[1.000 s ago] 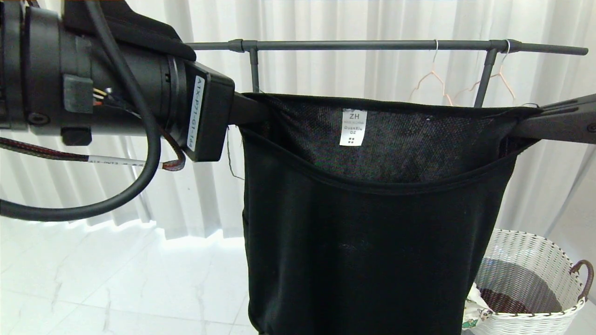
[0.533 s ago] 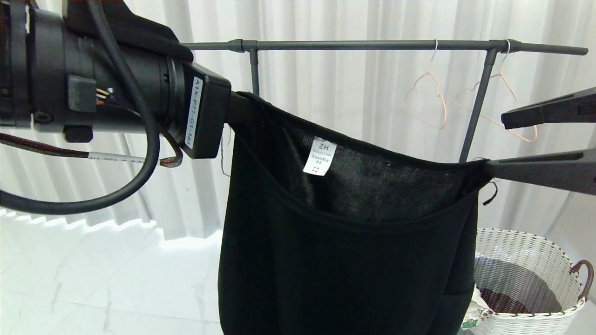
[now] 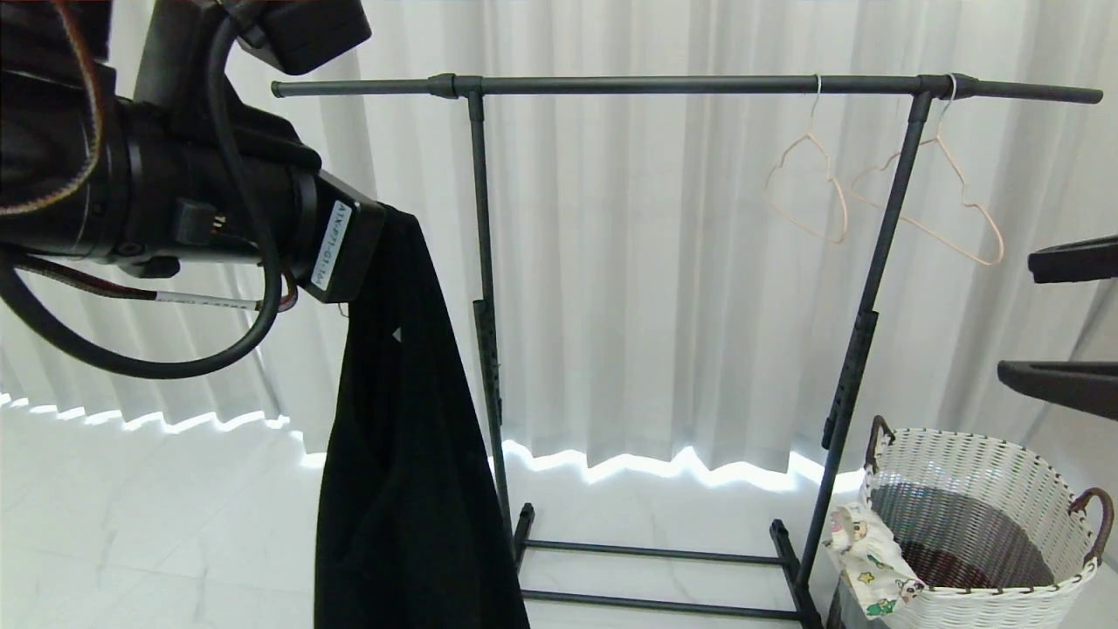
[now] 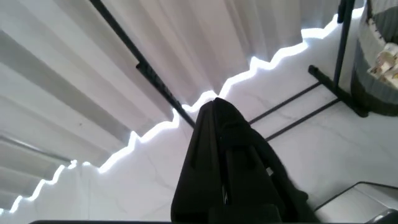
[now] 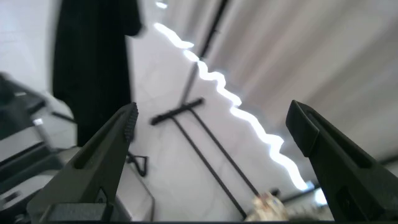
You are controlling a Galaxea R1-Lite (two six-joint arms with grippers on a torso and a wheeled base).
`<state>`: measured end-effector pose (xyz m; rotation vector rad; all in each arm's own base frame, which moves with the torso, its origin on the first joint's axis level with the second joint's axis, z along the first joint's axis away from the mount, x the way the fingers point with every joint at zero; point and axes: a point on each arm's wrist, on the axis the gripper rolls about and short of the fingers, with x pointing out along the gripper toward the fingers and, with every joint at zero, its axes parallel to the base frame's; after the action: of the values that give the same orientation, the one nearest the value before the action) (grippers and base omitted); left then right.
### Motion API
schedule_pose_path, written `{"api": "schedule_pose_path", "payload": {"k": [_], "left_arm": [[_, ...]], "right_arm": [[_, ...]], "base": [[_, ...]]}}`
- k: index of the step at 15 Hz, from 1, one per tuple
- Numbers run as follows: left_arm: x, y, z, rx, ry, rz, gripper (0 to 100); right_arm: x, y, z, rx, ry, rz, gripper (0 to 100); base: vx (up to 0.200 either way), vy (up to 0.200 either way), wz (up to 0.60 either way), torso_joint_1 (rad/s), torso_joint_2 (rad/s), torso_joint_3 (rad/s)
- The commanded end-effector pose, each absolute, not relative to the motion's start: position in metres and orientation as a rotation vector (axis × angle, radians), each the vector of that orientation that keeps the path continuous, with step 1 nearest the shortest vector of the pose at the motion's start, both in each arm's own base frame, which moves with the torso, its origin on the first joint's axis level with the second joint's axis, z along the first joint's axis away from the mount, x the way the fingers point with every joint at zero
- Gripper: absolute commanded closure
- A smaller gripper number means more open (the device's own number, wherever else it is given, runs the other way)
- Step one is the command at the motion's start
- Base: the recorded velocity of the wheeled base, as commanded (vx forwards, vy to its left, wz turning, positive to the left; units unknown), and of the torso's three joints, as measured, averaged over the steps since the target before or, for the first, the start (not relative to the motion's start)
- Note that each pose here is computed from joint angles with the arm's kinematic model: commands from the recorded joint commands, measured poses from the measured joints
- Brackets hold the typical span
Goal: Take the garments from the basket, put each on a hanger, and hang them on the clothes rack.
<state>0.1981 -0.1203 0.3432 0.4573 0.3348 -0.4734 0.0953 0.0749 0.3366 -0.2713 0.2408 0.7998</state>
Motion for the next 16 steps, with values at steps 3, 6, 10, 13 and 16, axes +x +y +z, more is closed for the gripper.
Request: {"api": "schedule_pose_path", "payload": {"k": [3,6,10,13,16], "left_arm": [[0.189,-0.066,0.322,0.431,0.432,-0.266,100],[0.166,-0.026,0.302,0.396,0.489,-0.102,100],[0.146,-0.004,0.282,0.376,0.438,0.032,100],[0.142,0.004,0.283,0.39,0.438,0.08,100],[0.136,0.004,0.282,0.39,0.431,0.083,100]], "right_arm": [[0.11,0.025,0.323,-0.246,0.4,0.287,0],[0.122,-0.006,0.295,-0.323,0.528,0.067,0],[0.148,-0.024,0.26,-0.385,0.438,-0.039,0],[0.153,-0.025,0.247,-0.399,0.414,-0.044,0],[0.155,-0.025,0.252,-0.449,0.34,-0.045,0]], "base": [[0.0,0.0,0.0,0.0,0.0,0.0],[0.0,0.0,0.0,0.0,0.0,0.0],[0.0,0.0,0.0,0.0,0.0,0.0],[0.0,0.0,0.0,0.0,0.0,0.0],[0.0,0.0,0.0,0.0,0.0,0.0]]}}
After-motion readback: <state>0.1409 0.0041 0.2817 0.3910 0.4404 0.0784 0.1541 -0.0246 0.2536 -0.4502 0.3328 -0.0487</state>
